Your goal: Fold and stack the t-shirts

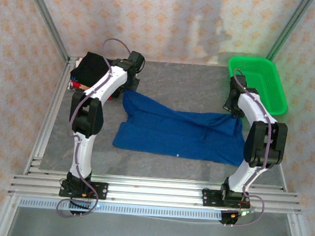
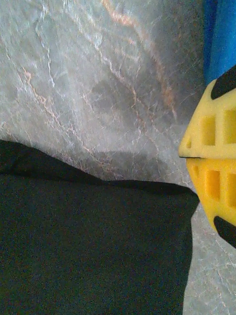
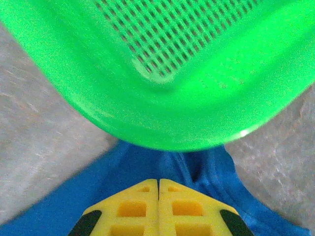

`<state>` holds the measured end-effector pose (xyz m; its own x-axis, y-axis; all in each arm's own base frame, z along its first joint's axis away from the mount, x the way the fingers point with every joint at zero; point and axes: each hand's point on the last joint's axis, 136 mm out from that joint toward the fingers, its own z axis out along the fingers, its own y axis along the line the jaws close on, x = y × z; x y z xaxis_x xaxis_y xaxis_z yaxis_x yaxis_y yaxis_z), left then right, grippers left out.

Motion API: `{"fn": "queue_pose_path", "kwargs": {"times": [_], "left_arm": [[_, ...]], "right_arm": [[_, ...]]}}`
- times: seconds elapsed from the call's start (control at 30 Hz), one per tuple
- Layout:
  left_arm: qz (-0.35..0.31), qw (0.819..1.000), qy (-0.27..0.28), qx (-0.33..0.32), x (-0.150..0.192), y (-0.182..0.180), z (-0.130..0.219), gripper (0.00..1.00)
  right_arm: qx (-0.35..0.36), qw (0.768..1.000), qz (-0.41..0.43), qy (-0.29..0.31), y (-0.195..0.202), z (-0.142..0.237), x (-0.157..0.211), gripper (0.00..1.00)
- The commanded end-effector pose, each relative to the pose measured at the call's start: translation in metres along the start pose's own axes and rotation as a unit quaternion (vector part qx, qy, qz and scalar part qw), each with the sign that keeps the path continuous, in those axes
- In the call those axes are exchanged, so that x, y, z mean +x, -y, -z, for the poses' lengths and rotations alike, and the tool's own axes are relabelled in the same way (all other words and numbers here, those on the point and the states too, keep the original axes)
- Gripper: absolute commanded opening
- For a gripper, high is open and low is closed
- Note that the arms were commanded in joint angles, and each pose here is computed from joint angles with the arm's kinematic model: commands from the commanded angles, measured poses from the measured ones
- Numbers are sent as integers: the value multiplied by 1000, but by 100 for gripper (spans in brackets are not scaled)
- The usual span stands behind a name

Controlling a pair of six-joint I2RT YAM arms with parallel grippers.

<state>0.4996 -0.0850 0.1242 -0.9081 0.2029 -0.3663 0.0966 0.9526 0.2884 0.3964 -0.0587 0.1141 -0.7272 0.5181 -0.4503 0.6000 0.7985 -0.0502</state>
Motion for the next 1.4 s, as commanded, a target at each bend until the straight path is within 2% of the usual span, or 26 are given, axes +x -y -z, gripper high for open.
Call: {"fn": "queue_pose_path", "kwargs": {"times": [0.0,0.17,0.37,0.43,0.5,0.53,0.6,0.63,0.7,0.8,0.93,0.97,1.03,1.1,1.3,1.33,1.37], "left_arm": [[-14,999,11,-45,-14,-20,7,0],[-14,998,31,-60,-42,-20,-3,0],[4,996,27,-88,-44,-26,-24,0],[21,995,25,-92,-44,-28,-28,7],[46,995,25,-90,-45,-33,-27,8],[61,994,29,-89,-46,-36,-25,14],[84,993,32,-81,-49,-42,-18,49],[102,991,30,-80,-49,-46,-11,57],[116,992,24,-41,-46,-38,6,60],[127,992,13,-5,-21,-25,36,64],[152,978,-9,146,26,26,62,61],[157,973,-18,171,36,37,63,59],[164,959,-36,229,53,66,71,47],[153,961,-53,226,69,83,66,36],[121,971,-109,174,104,116,26,25],[117,973,-116,160,107,116,18,25],[115,975,-121,144,110,114,11,24]], "right_arm": [[-24,999,12,45,-12,22,-32,0],[-35,997,23,59,-32,21,-62,0],[-41,998,29,47,-51,3,-74,0],[-46,998,27,41,-56,-3,-75,0],[-49,998,24,37,-60,-7,-75,0],[-52,998,22,37,-61,-8,-75,0],[-56,998,19,34,-64,-10,-75,0],[-58,998,19,33,-65,-11,-75,0],[-60,997,18,32,-66,-11,-74,0],[-63,997,20,32,-66,-9,-75,0],[-69,997,26,27,-67,-7,-71,0],[-72,997,26,25,-68,-8,-70,0],[-77,997,25,19,-69,-9,-65,0],[-81,996,19,13,-69,-11,-61,0],[-83,997,10,-3,-68,-22,-47,0],[-82,997,10,-4,-68,-24,-47,4],[-82,997,10,-7,-69,-24,-46,16]]}}
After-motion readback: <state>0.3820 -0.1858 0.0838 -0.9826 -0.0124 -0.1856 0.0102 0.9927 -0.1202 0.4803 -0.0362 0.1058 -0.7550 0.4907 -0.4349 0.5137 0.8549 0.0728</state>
